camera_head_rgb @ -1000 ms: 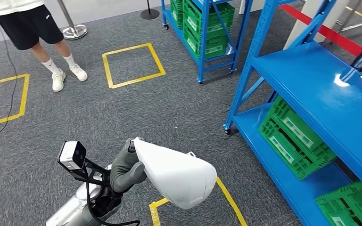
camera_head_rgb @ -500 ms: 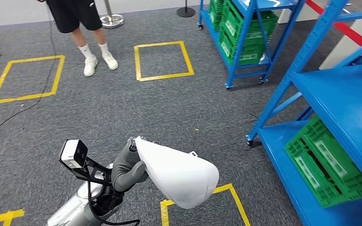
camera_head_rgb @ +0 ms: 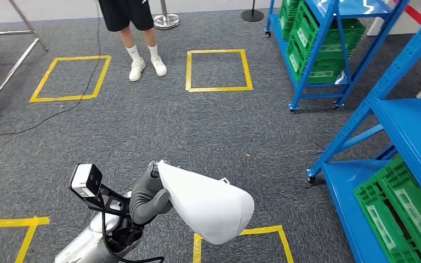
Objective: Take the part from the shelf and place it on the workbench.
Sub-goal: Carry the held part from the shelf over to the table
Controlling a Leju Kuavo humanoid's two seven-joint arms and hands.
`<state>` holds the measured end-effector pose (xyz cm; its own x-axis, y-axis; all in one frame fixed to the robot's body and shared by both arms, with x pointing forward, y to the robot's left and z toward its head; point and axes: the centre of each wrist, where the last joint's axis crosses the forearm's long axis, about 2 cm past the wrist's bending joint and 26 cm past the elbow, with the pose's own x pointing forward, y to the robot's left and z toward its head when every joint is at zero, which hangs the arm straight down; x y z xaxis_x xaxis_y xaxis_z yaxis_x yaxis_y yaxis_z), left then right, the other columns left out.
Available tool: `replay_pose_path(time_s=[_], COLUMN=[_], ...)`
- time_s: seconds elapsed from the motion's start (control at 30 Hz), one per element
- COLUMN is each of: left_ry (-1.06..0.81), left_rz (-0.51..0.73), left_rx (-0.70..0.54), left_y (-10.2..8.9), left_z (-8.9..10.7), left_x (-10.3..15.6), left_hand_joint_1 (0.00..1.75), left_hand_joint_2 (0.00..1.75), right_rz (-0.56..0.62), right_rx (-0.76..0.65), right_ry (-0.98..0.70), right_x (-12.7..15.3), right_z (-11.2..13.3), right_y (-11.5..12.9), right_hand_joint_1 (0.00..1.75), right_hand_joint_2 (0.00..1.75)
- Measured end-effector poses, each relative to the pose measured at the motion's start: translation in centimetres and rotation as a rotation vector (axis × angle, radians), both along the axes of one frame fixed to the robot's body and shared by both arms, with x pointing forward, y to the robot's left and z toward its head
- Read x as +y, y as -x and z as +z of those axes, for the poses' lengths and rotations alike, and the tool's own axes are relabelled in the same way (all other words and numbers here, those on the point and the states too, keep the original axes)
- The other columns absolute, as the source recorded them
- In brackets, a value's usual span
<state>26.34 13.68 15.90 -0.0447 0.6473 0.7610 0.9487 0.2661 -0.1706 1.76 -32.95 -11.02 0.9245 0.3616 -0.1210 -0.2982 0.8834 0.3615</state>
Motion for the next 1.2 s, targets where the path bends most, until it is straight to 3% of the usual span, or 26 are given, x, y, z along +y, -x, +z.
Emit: replay_pose_path(time_s=[1.2], left_ry=[-0.015], left_rz=[-0.011], left_rx=[-0.009], left_y=[-0.15], left_z=[0.06], left_x=[-0.03], left_hand_joint_1=[1.75], left_hand_joint_2=[1.75], right_rz=[-0.033], right_rx=[-0.009], right_ry=[0.010], right_x=[0.46], right_z=[-0.07], right_y=[0.20], right_hand_joint_1=[0.00], right_hand_joint_2=[0.00])
